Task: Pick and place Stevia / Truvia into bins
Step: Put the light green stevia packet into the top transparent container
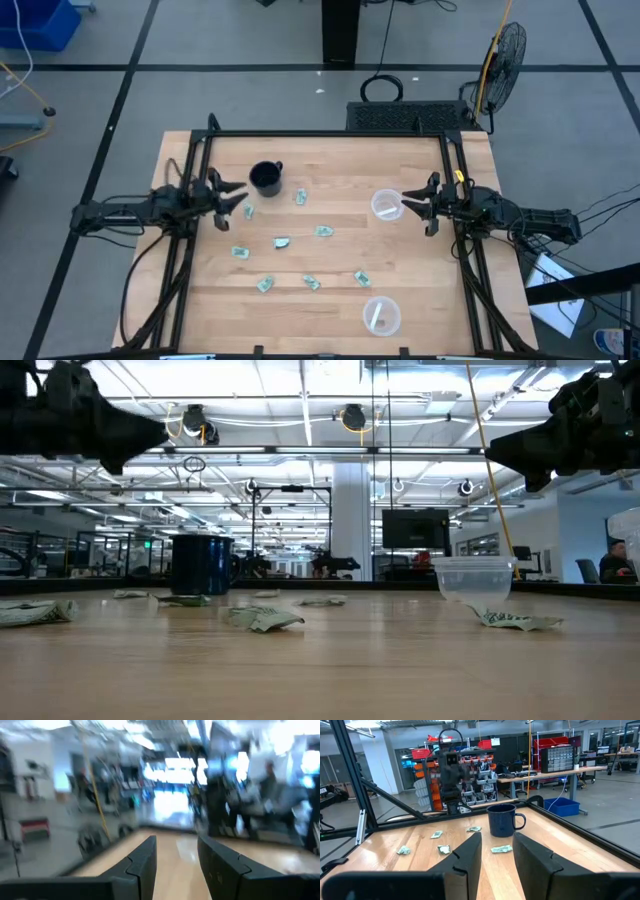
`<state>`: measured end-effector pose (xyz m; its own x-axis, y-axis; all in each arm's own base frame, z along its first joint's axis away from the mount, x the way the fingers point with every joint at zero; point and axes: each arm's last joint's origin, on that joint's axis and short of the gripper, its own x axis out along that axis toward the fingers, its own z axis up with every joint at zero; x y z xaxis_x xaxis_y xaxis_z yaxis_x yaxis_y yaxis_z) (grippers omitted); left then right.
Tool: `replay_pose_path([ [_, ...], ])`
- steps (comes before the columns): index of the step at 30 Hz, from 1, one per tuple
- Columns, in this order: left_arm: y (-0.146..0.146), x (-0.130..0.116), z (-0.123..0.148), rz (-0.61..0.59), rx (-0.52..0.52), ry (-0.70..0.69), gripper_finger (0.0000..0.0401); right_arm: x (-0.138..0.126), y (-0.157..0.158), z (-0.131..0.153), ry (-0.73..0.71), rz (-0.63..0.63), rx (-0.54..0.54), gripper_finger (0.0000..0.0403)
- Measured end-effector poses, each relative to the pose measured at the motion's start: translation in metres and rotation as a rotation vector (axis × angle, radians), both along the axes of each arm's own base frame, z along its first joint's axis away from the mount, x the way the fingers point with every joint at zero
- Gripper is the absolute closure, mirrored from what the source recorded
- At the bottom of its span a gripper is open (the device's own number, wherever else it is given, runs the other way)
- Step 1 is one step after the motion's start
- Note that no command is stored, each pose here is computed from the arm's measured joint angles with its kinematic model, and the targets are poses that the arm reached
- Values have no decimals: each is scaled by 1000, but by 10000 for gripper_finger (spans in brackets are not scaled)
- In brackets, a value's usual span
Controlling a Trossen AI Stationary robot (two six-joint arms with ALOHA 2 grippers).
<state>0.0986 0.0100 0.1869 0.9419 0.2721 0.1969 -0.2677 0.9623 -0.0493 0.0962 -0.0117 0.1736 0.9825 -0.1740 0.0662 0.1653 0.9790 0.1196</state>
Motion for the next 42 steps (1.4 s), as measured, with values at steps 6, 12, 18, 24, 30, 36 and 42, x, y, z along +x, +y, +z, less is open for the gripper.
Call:
replay_pose_path([
  [6,4,-5,14,141,-20,-124,254,0,0,0,0,0,0,298],
  [12,6,-10,52,213,-38,-122,254,0,0,0,0,0,0,298],
  [18,8,-1,111,328,46,-34,254,0,0,0,0,-1,0,298],
  [24,12,25,137,469,121,101,254,0,0,0,0,0,0,298],
  [30,13,56,115,443,84,263,254,0,0,0,0,0,0,298],
  [36,12,78,93,356,-38,353,254,0,0,0,0,-1,0,298],
  [42,8,92,80,189,-49,433,254,0,0,0,0,0,0,298],
])
